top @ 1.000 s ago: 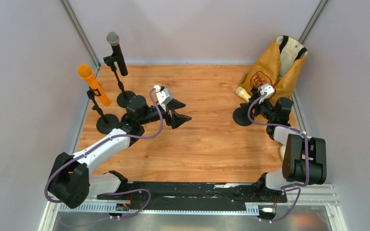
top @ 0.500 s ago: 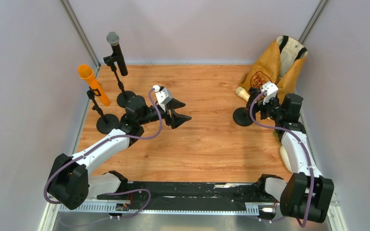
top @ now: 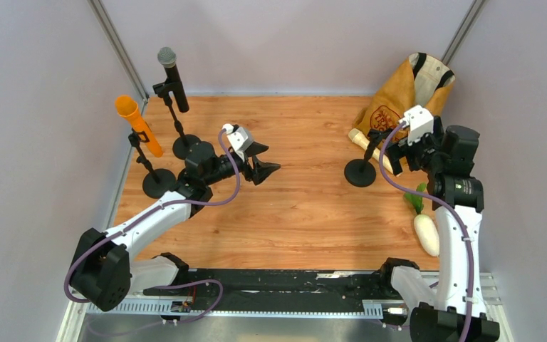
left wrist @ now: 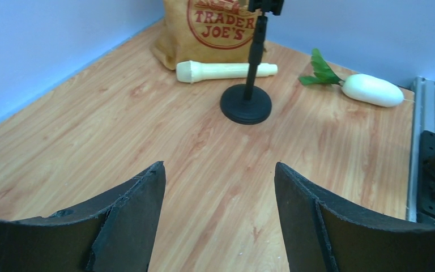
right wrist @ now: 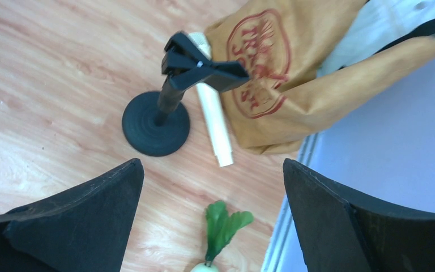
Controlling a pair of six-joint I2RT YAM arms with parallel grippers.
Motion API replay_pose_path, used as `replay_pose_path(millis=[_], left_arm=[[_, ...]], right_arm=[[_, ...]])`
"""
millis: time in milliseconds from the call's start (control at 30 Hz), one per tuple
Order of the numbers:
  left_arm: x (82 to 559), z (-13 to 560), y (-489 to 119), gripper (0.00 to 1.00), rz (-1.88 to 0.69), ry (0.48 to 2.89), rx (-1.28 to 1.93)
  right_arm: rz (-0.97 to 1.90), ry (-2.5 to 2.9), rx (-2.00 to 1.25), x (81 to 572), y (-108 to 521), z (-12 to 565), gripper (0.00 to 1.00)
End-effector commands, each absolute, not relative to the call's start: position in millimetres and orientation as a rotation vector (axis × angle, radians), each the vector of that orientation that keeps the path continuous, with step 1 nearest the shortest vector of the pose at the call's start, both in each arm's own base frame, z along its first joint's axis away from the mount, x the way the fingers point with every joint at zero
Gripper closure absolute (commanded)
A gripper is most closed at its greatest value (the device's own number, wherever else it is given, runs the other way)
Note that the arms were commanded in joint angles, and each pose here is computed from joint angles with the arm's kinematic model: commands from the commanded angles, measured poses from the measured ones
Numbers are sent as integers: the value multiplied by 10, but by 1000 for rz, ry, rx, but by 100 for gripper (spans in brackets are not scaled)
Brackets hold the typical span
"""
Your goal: Remove the microphone from the stand
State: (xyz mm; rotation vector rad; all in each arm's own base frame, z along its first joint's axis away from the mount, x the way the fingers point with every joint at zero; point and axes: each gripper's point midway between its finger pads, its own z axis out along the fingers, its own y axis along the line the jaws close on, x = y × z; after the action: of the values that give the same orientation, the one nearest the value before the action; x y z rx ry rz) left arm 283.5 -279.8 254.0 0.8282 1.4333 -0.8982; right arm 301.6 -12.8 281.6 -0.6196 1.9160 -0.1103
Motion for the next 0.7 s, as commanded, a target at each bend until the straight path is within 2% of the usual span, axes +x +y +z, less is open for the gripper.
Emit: replay_pose_path(millis=[0,300,433,500,600,633,667], left_arm=[[2993,2843,-2707,23,-794,1361,761],[3360,2834,-2446,22,-604,1415,573],[3488,2832,-2306,22,-507,1430,515],[3407,2757,-2366,22,-503,1442,629],[3077,2775,-2557,22,-554,1363,960],[2929,2669,-2543,22,-586,1405,1039],[2809,2776,-2574,22,-600,1334,1146]], right_arm=[[-125,1787,-567,2971,-85,3420,0],[330,1264,-631,2774,786,4505,0],[494,1185,-647,2779,992,4658,0],[545,1175,-649,2822,1073,4644,0],[580,1173,-691,2870,1232,4521,0],[588,1178,-704,2880,1285,4458,0],[591,1183,-716,2888,1325,4389,0]])
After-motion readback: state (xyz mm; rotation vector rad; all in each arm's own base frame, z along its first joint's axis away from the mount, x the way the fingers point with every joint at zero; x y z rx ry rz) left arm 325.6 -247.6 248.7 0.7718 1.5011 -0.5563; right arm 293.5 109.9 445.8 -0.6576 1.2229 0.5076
